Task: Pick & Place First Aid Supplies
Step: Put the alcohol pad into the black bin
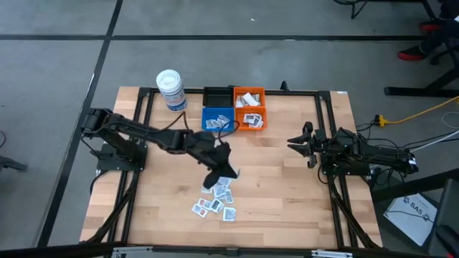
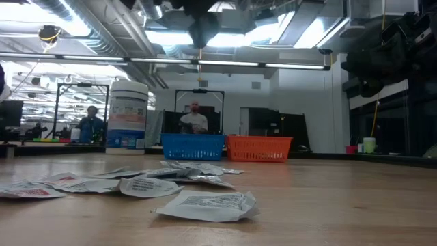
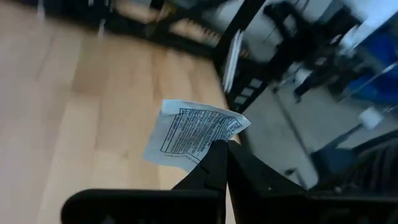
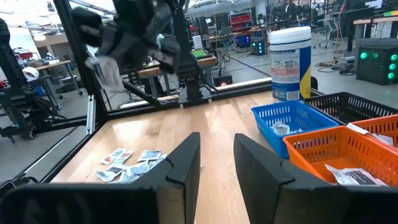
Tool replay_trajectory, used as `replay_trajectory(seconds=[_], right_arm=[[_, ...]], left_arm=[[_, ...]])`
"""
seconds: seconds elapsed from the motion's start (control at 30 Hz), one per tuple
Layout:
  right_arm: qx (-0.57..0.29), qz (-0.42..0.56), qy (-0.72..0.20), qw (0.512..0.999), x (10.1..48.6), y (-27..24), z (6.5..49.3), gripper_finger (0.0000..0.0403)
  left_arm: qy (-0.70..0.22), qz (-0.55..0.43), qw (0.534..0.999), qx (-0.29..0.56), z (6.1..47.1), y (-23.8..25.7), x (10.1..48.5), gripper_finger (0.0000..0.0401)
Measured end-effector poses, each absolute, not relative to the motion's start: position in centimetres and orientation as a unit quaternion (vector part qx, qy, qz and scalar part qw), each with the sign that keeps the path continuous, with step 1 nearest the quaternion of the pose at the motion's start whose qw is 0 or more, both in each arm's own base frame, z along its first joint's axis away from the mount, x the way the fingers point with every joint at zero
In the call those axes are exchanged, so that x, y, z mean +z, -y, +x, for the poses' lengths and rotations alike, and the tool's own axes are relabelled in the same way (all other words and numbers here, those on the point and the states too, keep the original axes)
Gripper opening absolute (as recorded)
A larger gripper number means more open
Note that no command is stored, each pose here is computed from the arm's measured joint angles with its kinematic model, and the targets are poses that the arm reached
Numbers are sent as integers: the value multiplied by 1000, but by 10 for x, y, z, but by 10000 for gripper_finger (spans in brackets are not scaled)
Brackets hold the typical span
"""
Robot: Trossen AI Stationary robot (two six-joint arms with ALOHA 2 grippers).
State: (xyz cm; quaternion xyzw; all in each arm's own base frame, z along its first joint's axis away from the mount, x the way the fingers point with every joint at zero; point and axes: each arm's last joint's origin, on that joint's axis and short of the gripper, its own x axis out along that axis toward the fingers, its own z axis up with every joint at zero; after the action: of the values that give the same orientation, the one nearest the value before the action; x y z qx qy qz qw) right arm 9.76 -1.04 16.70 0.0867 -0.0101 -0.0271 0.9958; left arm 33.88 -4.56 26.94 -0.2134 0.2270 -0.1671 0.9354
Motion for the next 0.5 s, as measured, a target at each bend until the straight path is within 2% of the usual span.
replay_trajectory(seconds=[0.5], right_arm=[[-27,87,10,996,167,10,98,100]], left_arm=[[-90,-233,952,-179,347,15,296,1]])
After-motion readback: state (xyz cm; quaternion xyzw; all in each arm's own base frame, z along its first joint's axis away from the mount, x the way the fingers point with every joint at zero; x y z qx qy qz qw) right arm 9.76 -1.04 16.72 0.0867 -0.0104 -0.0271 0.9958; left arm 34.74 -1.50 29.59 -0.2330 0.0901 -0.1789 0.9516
